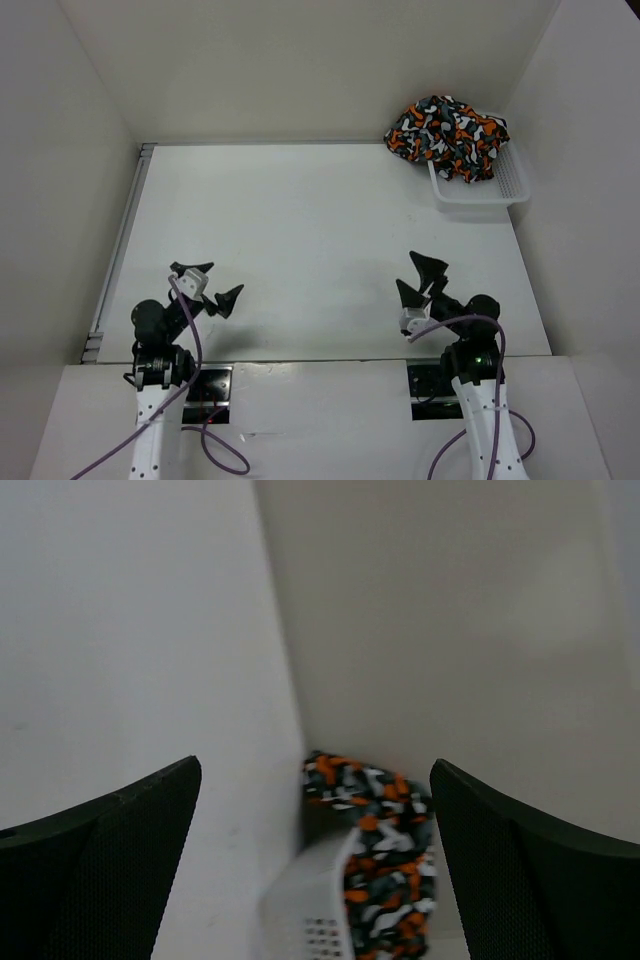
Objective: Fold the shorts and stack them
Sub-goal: Grab the shorts from the pile
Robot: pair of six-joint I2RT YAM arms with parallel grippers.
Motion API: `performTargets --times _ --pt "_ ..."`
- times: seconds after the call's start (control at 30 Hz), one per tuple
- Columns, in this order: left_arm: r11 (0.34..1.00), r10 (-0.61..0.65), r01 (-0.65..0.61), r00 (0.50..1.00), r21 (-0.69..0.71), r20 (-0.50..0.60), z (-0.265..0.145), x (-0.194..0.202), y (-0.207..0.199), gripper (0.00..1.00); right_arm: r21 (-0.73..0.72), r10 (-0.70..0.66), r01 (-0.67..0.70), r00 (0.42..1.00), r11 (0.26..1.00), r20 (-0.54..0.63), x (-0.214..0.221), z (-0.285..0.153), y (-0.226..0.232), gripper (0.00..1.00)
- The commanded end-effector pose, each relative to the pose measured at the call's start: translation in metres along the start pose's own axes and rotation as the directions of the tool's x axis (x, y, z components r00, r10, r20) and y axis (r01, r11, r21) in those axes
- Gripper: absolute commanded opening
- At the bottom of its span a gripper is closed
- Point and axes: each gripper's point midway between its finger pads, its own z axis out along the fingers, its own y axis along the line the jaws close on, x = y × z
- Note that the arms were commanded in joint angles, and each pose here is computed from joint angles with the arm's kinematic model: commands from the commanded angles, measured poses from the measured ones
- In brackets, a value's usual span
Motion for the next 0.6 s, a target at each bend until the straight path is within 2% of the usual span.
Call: performTargets --times 0.0,0.03,0.07,0.1,0.13,0.17,0.2,0.23,0.27,0.3,0.33,0.37,0.4,0.43,0.47,0.5,0.57 --pt "0.958 0.281 -0.282 0.899 -0.047 0.335 -0.003 -0.114 -0.001 1.00 0.385 -0.364 0.315 0.929 0.867 0.060 -0.070 -0.022 -0.125 1.00" --pt "0.977 0.211 -0.203 0.943 -0.057 0.258 0.004 -0.112 0.009 1.00 0.441 -0.272 0.248 0.962 0.862 -0.008 -0.064 -0.032 -0.153 1.00" --pt "0.979 0.200 -0.186 0.949 -0.079 0.246 0.006 -0.128 0.016 1.00 0.460 -0.113 0.095 0.994 0.883 0.012 -0.063 -0.033 -0.171 1.00" --pt "0.974 0.221 -0.194 0.937 -0.120 0.270 0.004 -0.172 0.023 1.00 0.448 0.049 -0.042 0.999 0.893 -0.006 -0.057 -0.026 -0.207 1.00" --pt "0.985 0.130 -0.109 0.979 -0.133 0.157 0.030 -0.156 0.046 1.00 0.514 0.229 -0.165 0.971 0.842 -0.065 -0.034 -0.027 -0.232 0.99" --pt "0.988 0.086 -0.072 0.992 -0.136 0.098 0.043 -0.157 0.056 1.00 0.591 0.400 -0.341 0.916 0.731 0.034 -0.047 -0.031 -0.284 0.99" --pt "0.991 0.053 -0.046 0.997 -0.127 0.054 0.053 -0.185 0.062 1.00 0.572 0.597 -0.457 0.799 0.681 -0.073 0.015 0.008 -0.270 0.99" --pt "0.995 -0.056 0.047 0.992 -0.084 -0.112 0.087 -0.147 0.072 1.00 0.662 0.679 -0.457 0.726 0.593 -0.107 0.045 0.009 -0.278 0.99" --pt "0.994 -0.097 0.086 0.978 -0.070 -0.182 0.100 -0.140 0.074 1.00 0.699 0.717 -0.472 0.692 0.537 -0.083 0.053 0.015 -0.300 0.99" --pt "0.984 -0.180 0.164 0.926 -0.075 -0.331 0.118 -0.101 0.078 1.00 0.680 0.822 -0.523 0.526 0.513 -0.216 0.108 0.047 -0.256 0.99" --pt "0.983 -0.180 0.163 0.923 -0.079 -0.341 0.132 -0.115 0.085 1.00 0.723 0.879 -0.525 0.401 0.450 -0.257 0.142 0.046 -0.247 0.99" --pt "0.980 -0.199 0.178 0.899 -0.089 -0.389 0.141 -0.106 0.087 1.00 0.742 0.912 -0.551 0.356 0.381 -0.204 0.152 0.054 -0.284 0.99" --pt "0.971 -0.237 0.215 0.856 -0.100 -0.460 0.144 -0.088 0.088 1.00 0.765 0.958 -0.588 0.068 0.263 -0.277 0.209 0.071 -0.218 0.99" --pt "0.963 -0.266 0.251 0.803 -0.101 -0.533 0.158 -0.061 0.088 1.00 0.809 0.978 -0.554 0.052 0.198 -0.204 0.230 0.066 -0.254 0.99" --pt "0.966 -0.255 0.242 0.810 -0.095 -0.528 0.171 -0.071 0.091 1.00 0.831 0.985 -0.537 0.001 0.147 -0.173 0.250 0.068 -0.251 0.93" --pt "0.958 -0.274 0.270 0.777 -0.092 -0.566 0.178 -0.053 0.091 1.00 0.854 0.992 -0.515 -0.040 0.078 -0.115 0.268 0.071 -0.248 0.91" --pt "0.960 -0.257 0.274 0.782 -0.056 -0.568 0.189 -0.053 0.082 1.00 0.892 0.996 -0.446 -0.018 0.073 -0.090 0.303 0.078 -0.253 0.92"
